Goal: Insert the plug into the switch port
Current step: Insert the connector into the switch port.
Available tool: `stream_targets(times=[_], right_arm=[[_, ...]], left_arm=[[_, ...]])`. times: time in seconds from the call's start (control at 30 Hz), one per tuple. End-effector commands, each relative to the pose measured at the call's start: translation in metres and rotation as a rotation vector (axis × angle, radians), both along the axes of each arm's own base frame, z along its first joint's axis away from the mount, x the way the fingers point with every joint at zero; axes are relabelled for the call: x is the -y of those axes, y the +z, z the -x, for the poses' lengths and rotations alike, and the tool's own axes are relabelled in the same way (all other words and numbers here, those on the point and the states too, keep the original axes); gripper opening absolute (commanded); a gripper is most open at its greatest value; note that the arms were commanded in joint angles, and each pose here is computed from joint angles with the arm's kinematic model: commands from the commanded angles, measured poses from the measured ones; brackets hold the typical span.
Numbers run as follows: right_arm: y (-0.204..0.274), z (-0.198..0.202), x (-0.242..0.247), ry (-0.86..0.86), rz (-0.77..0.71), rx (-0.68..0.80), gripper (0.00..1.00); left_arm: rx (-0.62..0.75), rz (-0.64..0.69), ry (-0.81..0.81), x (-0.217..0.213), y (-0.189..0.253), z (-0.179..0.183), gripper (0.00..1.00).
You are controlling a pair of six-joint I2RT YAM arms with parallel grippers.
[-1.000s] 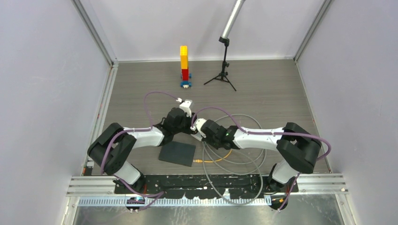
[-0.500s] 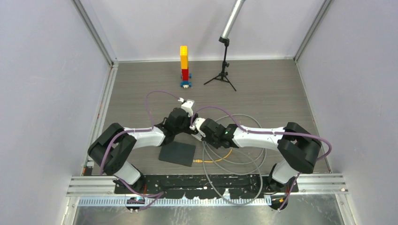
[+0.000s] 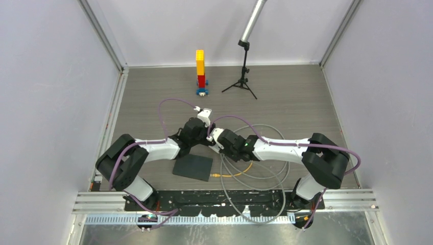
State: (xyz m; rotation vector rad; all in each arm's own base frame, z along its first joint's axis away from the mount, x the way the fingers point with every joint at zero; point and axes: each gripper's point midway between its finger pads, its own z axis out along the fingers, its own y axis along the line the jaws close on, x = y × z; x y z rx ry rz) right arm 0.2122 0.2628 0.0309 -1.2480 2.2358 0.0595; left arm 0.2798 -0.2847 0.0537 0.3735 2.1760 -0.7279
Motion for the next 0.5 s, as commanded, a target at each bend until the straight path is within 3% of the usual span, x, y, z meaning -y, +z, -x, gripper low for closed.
stream_targets(times=[0.0, 0.47], right_arm=[[0.079, -0.044, -0.069, -0.032, -0.353, 0.222, 0.01], [0.085, -0.041, -0.066, -0.032, -0.436, 0.263, 0.00]], left_arm=[[-0.093, 0.079, -0.199, 0.037, 0.002, 0.047, 0.37], [-0.097, 0.092, -0.189, 0.038, 0.000, 0.046, 0.37]])
